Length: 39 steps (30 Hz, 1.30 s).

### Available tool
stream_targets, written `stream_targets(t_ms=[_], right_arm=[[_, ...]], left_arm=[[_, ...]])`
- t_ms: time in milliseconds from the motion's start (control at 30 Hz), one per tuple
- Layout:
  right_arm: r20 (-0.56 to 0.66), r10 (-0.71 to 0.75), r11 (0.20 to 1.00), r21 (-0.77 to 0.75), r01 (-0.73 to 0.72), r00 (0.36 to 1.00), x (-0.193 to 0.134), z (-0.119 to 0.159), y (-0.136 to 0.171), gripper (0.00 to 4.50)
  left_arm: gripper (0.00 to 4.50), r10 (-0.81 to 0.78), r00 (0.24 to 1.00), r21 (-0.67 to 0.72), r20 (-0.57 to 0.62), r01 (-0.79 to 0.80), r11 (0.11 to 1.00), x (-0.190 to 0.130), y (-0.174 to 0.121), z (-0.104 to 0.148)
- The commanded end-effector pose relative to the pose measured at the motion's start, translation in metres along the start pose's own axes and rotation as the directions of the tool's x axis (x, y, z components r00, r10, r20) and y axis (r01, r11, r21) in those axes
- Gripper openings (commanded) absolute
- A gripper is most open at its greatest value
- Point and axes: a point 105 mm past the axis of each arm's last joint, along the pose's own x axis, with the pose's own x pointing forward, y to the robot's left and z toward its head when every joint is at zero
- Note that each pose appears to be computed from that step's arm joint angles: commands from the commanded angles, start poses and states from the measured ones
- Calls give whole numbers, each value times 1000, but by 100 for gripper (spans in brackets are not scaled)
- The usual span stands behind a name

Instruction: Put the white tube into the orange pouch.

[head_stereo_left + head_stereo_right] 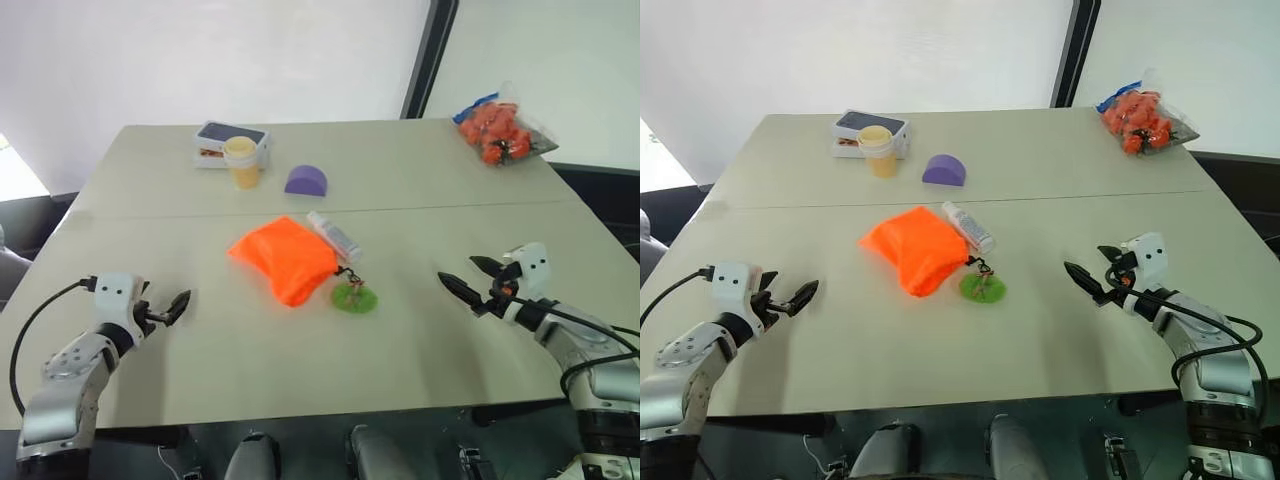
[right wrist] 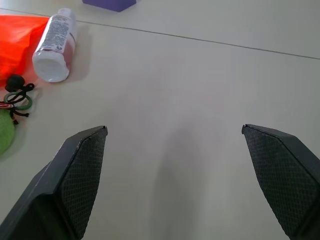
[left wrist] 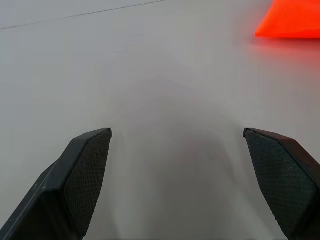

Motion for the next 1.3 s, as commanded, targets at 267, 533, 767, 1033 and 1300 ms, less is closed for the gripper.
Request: stream_targets(t_ms=[267, 533, 767, 1033, 1300], right_arm=[[55, 19, 999, -31, -18, 998, 5, 17, 3, 448], [65, 42, 999, -27, -40, 997, 12, 17, 12, 448], [74, 59, 998, -24, -58, 996, 16, 18, 17, 448], [95, 98, 995, -24, -96, 991, 21, 24, 28, 448], [52, 261, 965, -25, -260, 964, 16, 19, 60, 448]], left_arm=[[450, 13, 998, -25, 63, -12, 1000, -5, 2, 15], [450, -4, 998, -25, 69, 6, 1000, -8, -2, 16], [450, -139, 984, 15, 111, 138, 990, -9, -30, 32], [450, -424, 901, 276, 95, 385, 880, -8, -104, 66], [450, -534, 843, 574, 59, 409, 709, 11, -184, 82]])
